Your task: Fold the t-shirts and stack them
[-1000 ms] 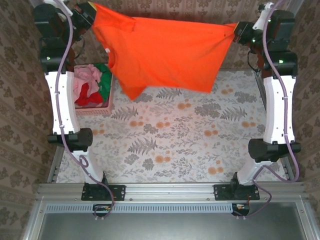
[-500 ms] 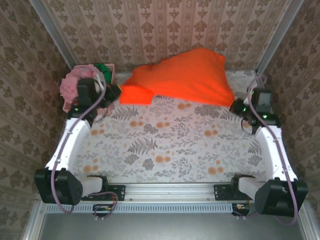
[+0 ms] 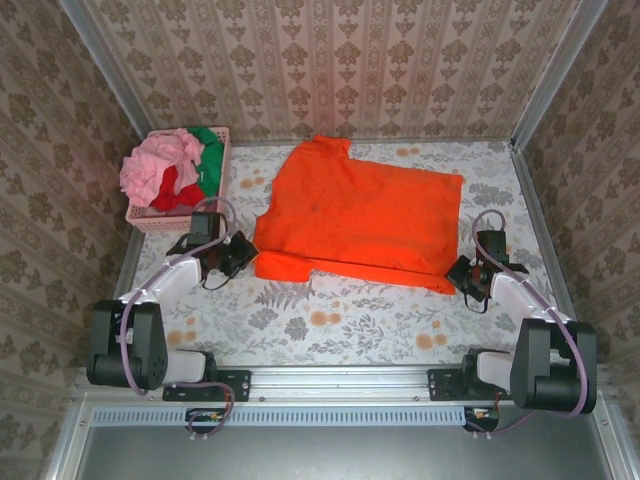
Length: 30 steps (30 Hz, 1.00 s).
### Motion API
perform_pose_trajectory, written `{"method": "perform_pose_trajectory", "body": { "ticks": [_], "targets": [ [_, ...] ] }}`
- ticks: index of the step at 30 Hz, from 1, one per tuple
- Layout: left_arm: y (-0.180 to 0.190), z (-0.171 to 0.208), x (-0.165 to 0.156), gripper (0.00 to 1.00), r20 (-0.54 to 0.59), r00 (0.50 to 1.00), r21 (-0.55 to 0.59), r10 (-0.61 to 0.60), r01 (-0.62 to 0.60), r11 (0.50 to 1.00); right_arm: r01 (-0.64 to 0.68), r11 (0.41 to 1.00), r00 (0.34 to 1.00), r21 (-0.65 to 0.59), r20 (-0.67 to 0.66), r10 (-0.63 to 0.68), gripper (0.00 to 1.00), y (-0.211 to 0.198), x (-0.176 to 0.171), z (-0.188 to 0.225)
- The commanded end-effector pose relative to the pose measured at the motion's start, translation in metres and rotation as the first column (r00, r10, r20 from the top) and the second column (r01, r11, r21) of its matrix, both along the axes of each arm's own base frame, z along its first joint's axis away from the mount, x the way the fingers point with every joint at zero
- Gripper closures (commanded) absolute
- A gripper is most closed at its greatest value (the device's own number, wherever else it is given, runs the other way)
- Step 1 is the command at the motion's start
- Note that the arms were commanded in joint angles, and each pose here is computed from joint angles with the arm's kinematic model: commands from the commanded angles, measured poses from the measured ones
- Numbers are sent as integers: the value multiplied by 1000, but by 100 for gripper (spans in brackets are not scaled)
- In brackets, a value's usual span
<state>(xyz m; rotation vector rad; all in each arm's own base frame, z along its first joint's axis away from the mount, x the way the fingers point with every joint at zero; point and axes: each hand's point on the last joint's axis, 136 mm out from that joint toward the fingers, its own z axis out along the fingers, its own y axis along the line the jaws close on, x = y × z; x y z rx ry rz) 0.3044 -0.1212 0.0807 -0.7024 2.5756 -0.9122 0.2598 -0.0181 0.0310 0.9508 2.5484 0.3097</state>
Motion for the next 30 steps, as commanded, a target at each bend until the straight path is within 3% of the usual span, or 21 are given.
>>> {"method": "perform_pose_trajectory", "body": {
  "ticks": [1,7,8,9,12,14,16,18,20,24,30],
  "targets": [
    [7,-14,-18,100,-65,998,6,8,-8,1000,61,997,998,-38,-2,-61,100,-10,-9,1],
    [16,-16,-34,97,-97,995,5,7,-6,1000,53,998,999,-18,2,-53,100,-3,-22,12],
    [18,-17,-36,95,-102,995,7,9,-8,1000,49,999,999,-12,10,-49,96,-2,-24,16],
    [20,-17,-38,93,-107,994,8,10,-9,1000,46,999,999,-6,13,-46,88,0,-28,20],
    [25,-11,-39,76,-97,995,4,17,-17,1000,16,999,999,-29,38,-15,46,1,-36,34],
    [34,-1,-34,57,-62,998,24,25,-24,999,-2,997,997,-83,71,7,28,-5,-35,49],
    [45,17,-25,27,-21,999,90,24,-22,996,-31,993,993,-115,113,44,19,-6,-28,66],
    [45,35,-18,8,18,1000,130,-4,1,991,-81,987,983,-141,154,102,16,1,-15,81],
    [33,46,-12,0,55,997,154,-53,44,987,-130,975,972,-182,172,162,15,10,-1,90],
    [-17,44,12,0,103,981,136,-165,150,979,-223,945,950,-240,161,266,16,40,32,84],
    [-67,8,46,0,83,971,93,-226,219,971,-213,957,963,-199,122,240,21,59,71,55]
  ]
}}
